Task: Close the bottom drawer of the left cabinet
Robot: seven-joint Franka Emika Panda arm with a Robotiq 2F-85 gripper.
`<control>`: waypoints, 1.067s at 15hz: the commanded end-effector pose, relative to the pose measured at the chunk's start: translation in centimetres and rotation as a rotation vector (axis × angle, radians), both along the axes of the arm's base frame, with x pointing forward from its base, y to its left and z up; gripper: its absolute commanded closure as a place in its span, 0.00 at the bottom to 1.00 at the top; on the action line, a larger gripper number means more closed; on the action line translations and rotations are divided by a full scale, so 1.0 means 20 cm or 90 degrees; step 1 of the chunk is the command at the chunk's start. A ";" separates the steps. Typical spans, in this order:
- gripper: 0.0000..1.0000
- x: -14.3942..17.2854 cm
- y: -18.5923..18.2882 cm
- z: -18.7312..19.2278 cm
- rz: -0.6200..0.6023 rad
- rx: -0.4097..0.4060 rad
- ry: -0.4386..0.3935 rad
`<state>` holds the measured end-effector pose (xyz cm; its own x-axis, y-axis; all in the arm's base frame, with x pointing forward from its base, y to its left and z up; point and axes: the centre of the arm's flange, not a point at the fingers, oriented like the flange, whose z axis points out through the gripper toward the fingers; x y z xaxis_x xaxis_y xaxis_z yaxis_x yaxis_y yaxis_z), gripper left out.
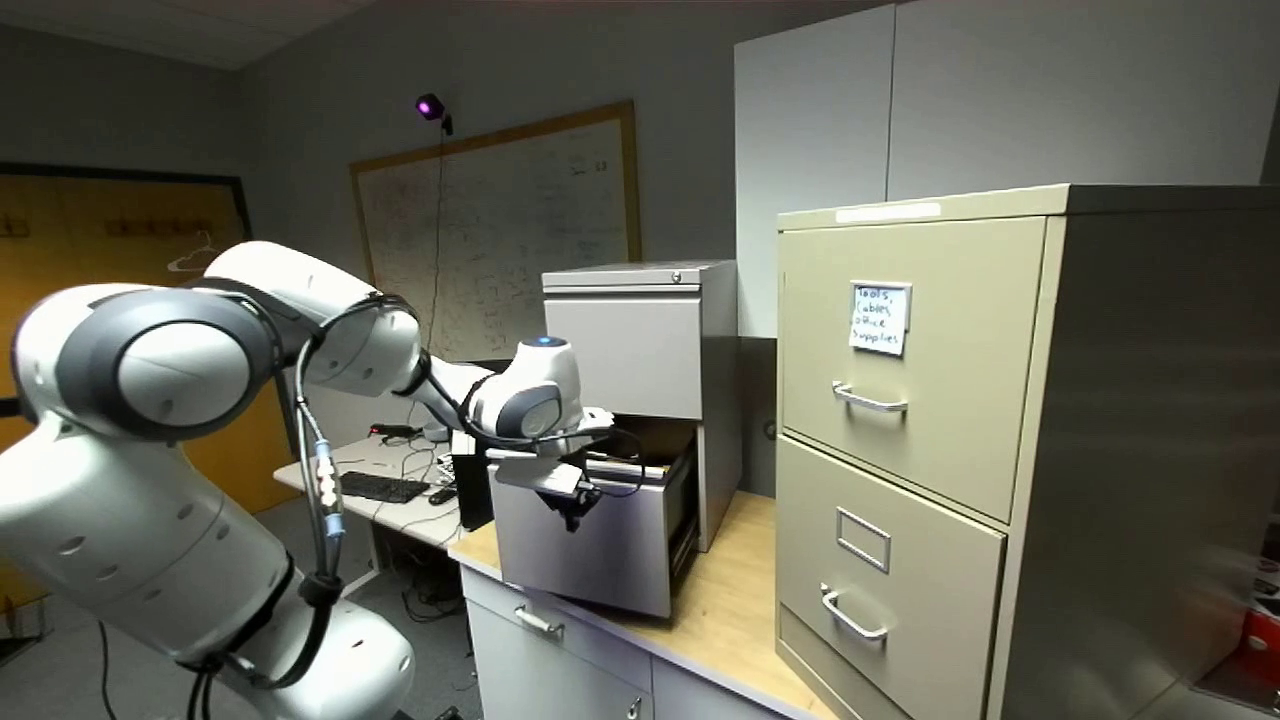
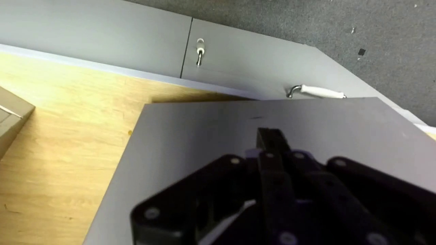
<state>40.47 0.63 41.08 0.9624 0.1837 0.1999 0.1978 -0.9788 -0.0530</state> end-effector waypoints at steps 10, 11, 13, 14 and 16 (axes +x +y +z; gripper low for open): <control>1.00 0.54 0.27 -0.08 -0.026 0.140 -0.001; 1.00 0.57 0.29 -0.05 -0.028 0.151 -0.007; 1.00 0.65 0.33 0.03 -0.027 0.168 -0.020; 1.00 0.69 0.35 0.07 -0.025 0.174 -0.027; 1.00 0.77 0.40 0.15 -0.016 0.188 -0.037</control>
